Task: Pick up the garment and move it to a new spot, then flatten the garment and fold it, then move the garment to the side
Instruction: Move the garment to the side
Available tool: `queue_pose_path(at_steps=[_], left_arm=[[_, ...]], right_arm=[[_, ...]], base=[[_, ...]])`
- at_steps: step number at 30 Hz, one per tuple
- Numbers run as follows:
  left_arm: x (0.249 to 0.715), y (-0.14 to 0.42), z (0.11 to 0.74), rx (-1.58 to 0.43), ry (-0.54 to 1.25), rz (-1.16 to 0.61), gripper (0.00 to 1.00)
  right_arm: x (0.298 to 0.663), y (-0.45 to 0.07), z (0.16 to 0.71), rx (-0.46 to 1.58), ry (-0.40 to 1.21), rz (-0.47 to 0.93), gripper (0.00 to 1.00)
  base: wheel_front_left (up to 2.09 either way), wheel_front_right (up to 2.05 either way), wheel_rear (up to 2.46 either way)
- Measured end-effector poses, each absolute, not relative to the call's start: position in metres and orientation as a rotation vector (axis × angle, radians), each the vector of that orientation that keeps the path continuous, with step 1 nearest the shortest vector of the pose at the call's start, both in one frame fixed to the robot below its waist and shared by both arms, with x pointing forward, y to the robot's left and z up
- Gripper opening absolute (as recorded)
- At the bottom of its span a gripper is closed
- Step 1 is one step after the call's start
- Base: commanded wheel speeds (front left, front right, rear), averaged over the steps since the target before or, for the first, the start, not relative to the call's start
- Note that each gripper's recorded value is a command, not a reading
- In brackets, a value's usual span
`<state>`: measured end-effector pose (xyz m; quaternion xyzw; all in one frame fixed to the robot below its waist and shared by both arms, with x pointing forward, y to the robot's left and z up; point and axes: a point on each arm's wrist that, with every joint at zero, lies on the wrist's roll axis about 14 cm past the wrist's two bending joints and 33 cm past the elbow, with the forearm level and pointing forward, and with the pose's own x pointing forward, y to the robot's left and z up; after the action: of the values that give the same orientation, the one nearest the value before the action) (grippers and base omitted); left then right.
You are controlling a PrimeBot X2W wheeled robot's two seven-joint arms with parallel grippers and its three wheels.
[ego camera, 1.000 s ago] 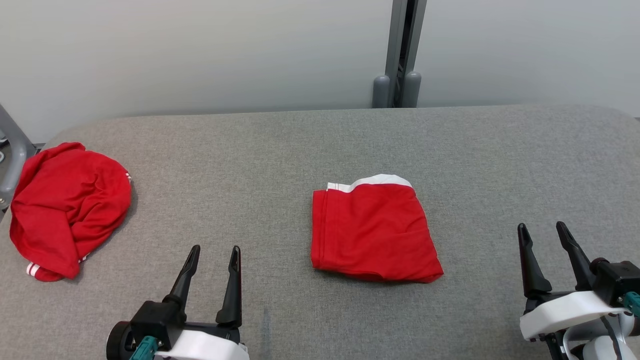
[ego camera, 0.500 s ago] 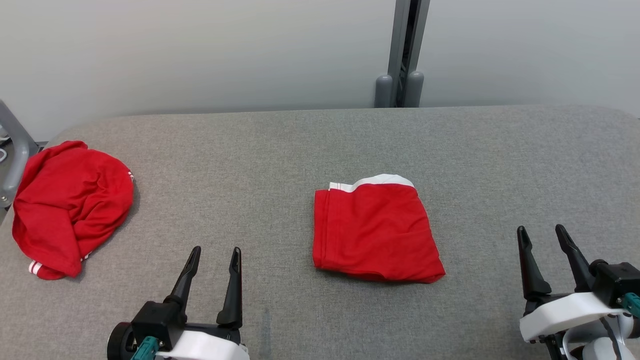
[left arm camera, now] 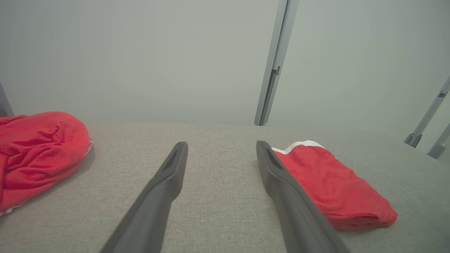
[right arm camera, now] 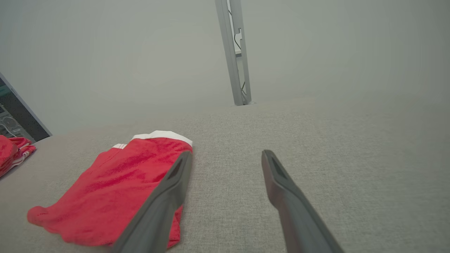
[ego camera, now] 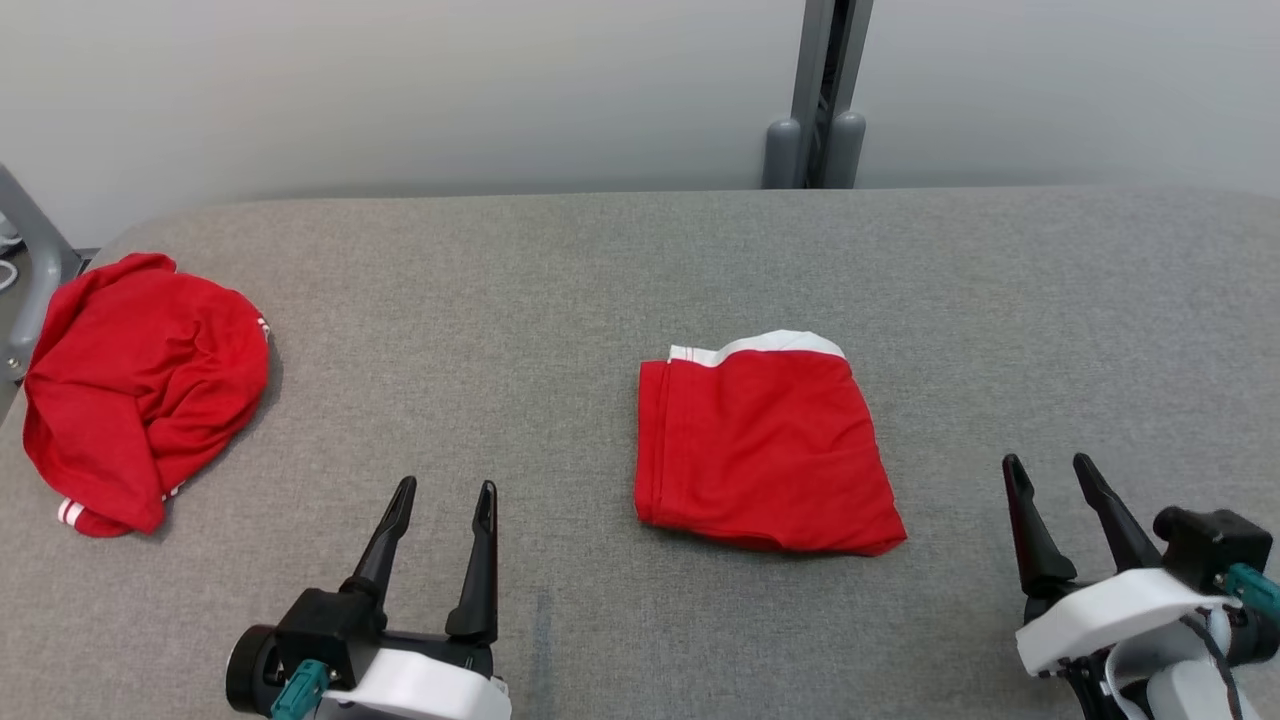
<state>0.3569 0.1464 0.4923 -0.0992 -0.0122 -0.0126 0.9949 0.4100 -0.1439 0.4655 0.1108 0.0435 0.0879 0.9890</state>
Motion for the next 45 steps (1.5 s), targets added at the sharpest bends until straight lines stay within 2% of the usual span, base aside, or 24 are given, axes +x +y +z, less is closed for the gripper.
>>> queue_pose_path(at_steps=[5, 14, 21, 29, 30, 31, 32, 45], left_arm=[[0.366, 0.145, 0.486, -0.197, -0.005, -0.029, 1.00], [0.377, 0.151, 0.473, -0.198, 0.034, -0.004, 1.00], [0.378, 0.159, 0.468, -0.195, 0.052, 0.027, 1.00], [0.377, 0.165, 0.465, -0.194, 0.061, 0.054, 1.00], [0.377, 0.166, 0.465, -0.194, 0.062, 0.057, 1.00], [0.377, 0.166, 0.465, -0.196, 0.062, 0.057, 1.00], [0.377, 0.167, 0.464, -0.195, 0.063, 0.060, 1.00], [0.383, 0.150, 0.468, -0.188, 0.051, 0.004, 1.00]], right_arm=[[0.430, -0.122, 0.454, 0.315, 0.184, 0.253, 1.00], [0.456, -0.084, 0.417, 0.479, 0.476, 0.376, 1.00], [0.457, -0.056, 0.390, 0.549, 0.709, 0.457, 1.00], [0.465, -0.038, 0.382, 0.546, 0.795, 0.510, 1.00], [0.464, -0.035, 0.381, 0.542, 0.805, 0.520, 0.81], [0.464, -0.034, 0.380, 0.533, 0.814, 0.527, 0.19], [0.464, -0.032, 0.379, 0.518, 0.818, 0.536, 0.00], [0.460, -0.042, 0.382, 0.392, 0.773, 0.568, 0.00]], base=[[0.00, 0.00, 0.00], [0.00, 0.00, 0.00], [0.00, 0.00, 0.00], [0.00, 0.00, 0.00], [0.00, 0.00, 0.00], [0.00, 0.00, 0.00], [0.00, 0.00, 0.00], [0.00, 0.00, 0.00]])
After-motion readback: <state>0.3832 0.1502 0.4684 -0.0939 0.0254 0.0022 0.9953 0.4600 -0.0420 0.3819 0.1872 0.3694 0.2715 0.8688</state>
